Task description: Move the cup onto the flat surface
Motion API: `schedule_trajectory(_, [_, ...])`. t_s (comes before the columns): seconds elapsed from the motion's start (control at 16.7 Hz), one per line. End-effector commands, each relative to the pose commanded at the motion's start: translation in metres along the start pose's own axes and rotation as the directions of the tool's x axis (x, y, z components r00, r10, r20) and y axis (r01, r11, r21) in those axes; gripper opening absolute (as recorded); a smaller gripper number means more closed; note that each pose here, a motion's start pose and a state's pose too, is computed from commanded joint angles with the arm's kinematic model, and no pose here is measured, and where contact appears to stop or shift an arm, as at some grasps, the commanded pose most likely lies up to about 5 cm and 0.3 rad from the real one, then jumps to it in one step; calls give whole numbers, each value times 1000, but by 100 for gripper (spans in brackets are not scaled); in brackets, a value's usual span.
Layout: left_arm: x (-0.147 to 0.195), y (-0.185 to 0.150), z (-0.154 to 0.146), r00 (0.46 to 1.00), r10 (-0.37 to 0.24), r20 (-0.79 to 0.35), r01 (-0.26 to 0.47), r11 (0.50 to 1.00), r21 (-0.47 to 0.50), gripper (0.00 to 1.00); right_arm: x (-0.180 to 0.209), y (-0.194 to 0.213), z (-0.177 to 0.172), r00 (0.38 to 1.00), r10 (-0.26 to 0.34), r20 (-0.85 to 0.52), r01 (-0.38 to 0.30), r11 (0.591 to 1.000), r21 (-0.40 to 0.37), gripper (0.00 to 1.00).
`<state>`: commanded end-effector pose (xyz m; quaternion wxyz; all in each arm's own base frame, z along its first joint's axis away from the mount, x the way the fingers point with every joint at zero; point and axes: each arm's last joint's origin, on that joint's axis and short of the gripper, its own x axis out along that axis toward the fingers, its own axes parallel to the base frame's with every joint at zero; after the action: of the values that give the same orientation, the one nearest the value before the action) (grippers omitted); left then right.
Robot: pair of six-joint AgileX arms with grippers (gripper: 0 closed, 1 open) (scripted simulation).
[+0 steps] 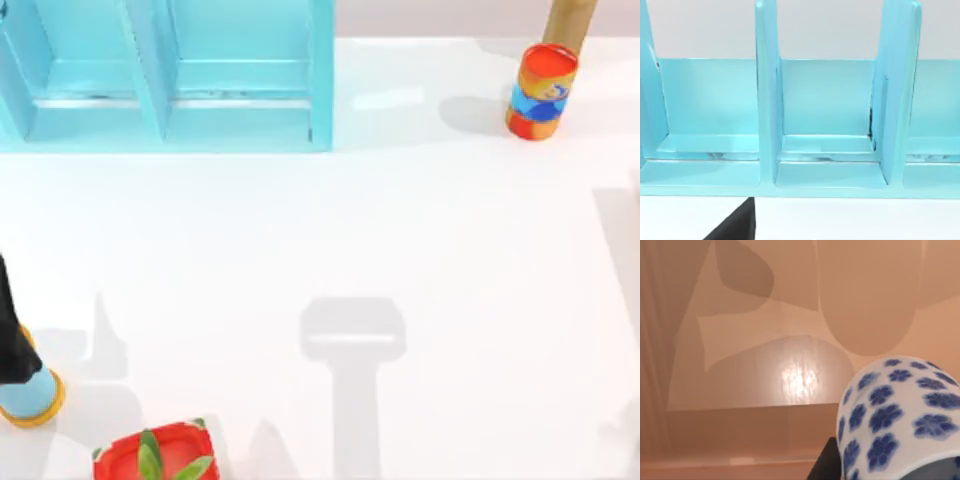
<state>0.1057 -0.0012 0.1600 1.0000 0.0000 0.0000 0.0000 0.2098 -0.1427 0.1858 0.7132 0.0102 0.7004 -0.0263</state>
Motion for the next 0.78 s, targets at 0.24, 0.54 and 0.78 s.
schedule_trajectory(0.24, [0,0,0,1000,0,0,0,1000,0,100,-45,43,-1,1000,-5,15,5,1000,-13,0])
schedule_trajectory(0.54, [0,0,0,1000,0,0,0,1000,0,100,-66,76,-11,1000,22,-22,-23,999,-41,0])
schedule_trajectory(0.78, [0,0,0,1000,0,0,0,1000,0,100,-64,75,-11,999,24,-28,-25,999,-36,0])
